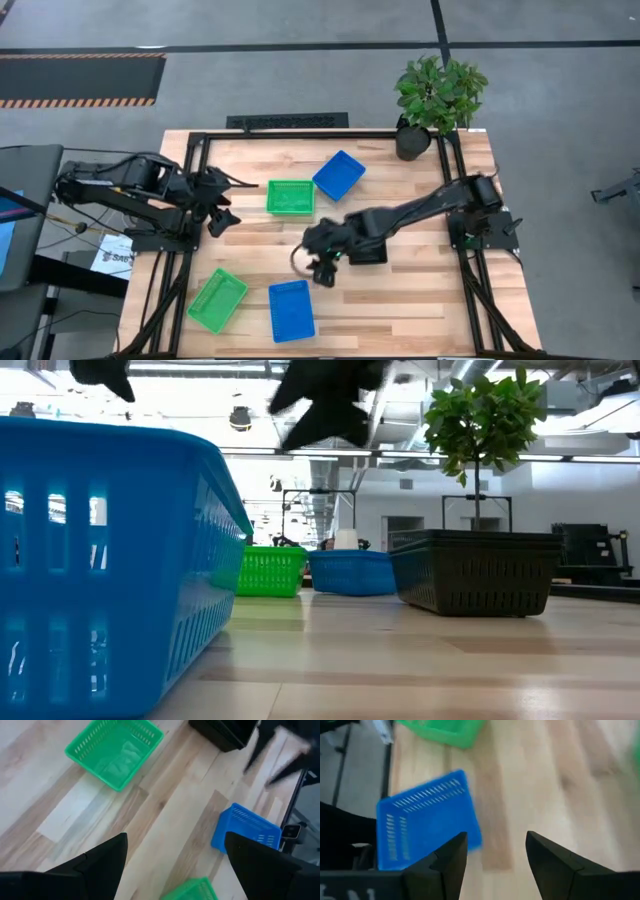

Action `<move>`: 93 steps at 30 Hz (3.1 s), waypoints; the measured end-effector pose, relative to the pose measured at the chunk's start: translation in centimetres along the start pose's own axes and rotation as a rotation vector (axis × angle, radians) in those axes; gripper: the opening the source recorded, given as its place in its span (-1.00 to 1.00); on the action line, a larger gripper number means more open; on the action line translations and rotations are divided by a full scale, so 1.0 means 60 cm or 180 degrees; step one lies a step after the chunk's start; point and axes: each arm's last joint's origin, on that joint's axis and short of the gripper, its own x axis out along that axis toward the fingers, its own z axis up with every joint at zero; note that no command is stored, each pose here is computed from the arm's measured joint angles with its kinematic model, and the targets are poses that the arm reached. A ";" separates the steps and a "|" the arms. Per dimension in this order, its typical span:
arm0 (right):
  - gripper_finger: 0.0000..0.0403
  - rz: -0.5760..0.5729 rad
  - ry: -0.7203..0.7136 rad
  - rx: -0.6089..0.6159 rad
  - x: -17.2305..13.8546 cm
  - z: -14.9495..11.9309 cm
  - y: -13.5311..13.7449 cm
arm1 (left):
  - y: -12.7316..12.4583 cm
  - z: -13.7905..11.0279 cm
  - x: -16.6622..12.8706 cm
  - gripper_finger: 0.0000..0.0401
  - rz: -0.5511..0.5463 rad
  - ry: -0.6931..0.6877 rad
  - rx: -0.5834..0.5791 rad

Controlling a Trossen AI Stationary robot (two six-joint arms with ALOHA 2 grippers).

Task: Stack baskets by color
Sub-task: Stack the bottom blue bin on the top blue bin

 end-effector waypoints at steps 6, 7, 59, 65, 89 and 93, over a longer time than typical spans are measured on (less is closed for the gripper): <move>0.10 0.0041 0.0011 -0.0365 0.081 0.022 0.024 | 0.003 -0.009 0.019 0.59 0.0040 -0.0060 -0.0083; 0.10 0.0041 0.0013 -0.0418 0.091 0.025 0.025 | 0.004 -0.010 0.021 0.59 0.0053 -0.0048 -0.0080; -0.96 -0.0200 0.0648 -0.0178 0.043 0.063 -0.058 | 0.008 0.018 -0.096 0.59 -0.0239 -0.1309 -0.0146; -0.95 -0.0429 0.0140 0.0130 -0.057 0.118 -0.117 | 0.023 0.018 -0.138 0.59 -0.0225 -0.1734 -0.0088; -0.97 -0.1189 0.0048 0.0775 -0.278 0.120 -0.469 | 0.028 0.070 -0.153 0.59 0.0039 -0.2555 -0.0098; -0.95 -0.1164 0.0196 0.0772 -0.288 0.106 -0.488 | 0.029 0.094 -0.143 0.59 0.0148 -0.2643 -0.0138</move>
